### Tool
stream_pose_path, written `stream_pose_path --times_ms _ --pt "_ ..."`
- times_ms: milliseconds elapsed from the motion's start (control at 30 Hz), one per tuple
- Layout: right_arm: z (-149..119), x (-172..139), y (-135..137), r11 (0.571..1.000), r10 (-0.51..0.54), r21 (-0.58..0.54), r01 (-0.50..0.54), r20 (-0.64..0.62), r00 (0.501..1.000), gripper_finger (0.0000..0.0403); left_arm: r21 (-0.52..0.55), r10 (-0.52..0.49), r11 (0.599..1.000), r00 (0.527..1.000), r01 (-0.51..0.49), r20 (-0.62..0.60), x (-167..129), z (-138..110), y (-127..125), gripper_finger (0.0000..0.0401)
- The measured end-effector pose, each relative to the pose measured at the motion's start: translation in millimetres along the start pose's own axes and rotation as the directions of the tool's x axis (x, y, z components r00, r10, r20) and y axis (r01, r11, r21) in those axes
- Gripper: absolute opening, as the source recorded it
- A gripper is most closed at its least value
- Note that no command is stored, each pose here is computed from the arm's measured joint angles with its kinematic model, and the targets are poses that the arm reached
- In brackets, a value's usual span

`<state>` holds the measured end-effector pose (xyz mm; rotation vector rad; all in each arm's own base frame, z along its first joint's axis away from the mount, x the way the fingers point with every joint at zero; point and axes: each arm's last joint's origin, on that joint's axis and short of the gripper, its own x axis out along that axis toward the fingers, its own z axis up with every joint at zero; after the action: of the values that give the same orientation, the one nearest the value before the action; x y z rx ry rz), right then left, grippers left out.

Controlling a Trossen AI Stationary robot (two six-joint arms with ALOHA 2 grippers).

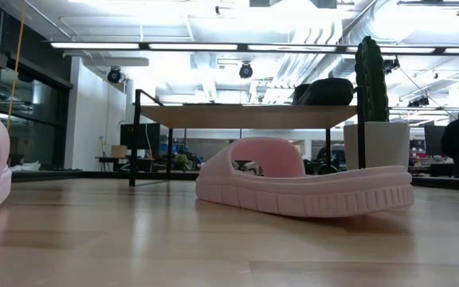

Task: Pick and place slides into the shelf
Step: Put the black slide on the shelf

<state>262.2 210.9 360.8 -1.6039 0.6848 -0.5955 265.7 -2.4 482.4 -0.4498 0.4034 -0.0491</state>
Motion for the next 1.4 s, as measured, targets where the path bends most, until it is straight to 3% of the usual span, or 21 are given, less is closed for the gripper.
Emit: stream_pose_path --times_ms 667,900,1067,1400 --pt "1.1 -0.3 -1.0 0.998 0.002 0.057 -0.002 0.004 1.000 0.0047 0.018 -0.010 1.000 1.000 0.010 0.011 1.4 1.4 -0.3 0.0005" --pt "1.2 -0.3 -0.9 0.998 0.003 0.070 -0.004 0.006 1.000 0.0041 0.044 -0.011 0.999 1.000 0.011 0.016 0.0 1.7 -0.7 0.0010" --pt "1.3 -0.1 -1.0 0.997 0.003 0.078 -0.004 0.005 1.000 0.0041 0.109 0.000 0.994 1.000 -0.003 0.020 0.0 1.8 -0.3 0.0047" --pt "0.9 0.1 -1.0 0.996 -0.002 0.094 0.003 -0.004 1.000 0.0040 0.235 0.088 0.967 0.995 -0.098 0.055 -0.9 2.3 2.1 0.0160"
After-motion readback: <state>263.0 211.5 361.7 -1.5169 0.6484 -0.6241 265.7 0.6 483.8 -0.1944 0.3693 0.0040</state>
